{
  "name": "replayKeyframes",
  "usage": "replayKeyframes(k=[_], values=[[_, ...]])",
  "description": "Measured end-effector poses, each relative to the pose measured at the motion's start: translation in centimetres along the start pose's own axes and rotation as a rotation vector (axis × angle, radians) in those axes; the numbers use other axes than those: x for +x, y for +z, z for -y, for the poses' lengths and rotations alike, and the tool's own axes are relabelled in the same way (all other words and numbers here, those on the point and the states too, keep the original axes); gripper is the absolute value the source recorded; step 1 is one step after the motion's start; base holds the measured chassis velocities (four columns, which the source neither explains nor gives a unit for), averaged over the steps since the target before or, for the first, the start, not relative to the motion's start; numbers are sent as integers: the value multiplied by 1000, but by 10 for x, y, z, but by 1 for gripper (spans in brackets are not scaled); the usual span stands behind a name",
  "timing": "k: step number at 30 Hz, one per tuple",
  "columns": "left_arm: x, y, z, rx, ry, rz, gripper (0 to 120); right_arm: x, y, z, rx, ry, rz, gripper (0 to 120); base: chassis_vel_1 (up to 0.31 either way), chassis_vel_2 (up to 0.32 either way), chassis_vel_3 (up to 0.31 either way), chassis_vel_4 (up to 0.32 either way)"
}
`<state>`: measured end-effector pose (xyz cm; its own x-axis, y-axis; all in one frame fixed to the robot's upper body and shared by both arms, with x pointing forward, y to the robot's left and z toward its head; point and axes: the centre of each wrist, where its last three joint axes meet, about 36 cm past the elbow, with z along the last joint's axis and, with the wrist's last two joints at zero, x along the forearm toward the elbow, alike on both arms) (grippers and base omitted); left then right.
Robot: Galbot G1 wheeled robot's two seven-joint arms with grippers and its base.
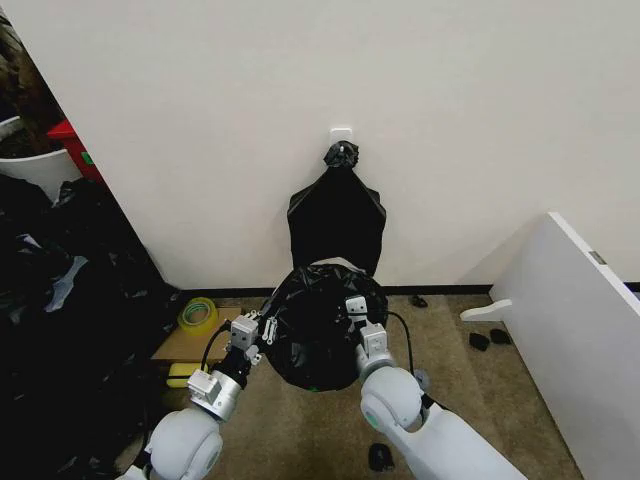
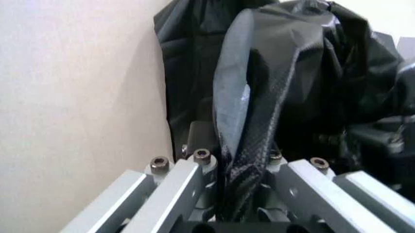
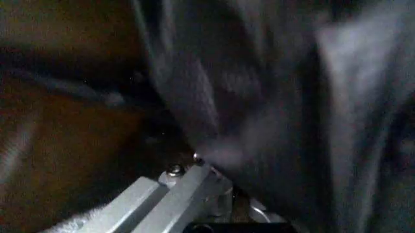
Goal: Place the garbage bag over the trash bin.
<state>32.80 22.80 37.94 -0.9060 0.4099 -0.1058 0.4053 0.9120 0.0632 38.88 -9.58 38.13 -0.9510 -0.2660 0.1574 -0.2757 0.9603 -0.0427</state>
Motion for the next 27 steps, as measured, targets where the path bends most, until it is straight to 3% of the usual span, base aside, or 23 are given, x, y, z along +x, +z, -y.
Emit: replayKeyframes(k=[5,11,18,27], values=[[-1,5,-1,-3,-3,-7,4,19,-7,-14,-51,-77,16,0,0,0,0,0],[1,8,2,-3,-1,0,4,36,-24,-35,-119,-88,-136,0,0,0,0,0],[6,8,2,-16,26,31,4,11,-17,-53,-78,-25,-333,0,0,0,0,0],[6,8,3,-11,53,79,4,-19,-9,-63,-68,36,-410,0,0,0,0,0]])
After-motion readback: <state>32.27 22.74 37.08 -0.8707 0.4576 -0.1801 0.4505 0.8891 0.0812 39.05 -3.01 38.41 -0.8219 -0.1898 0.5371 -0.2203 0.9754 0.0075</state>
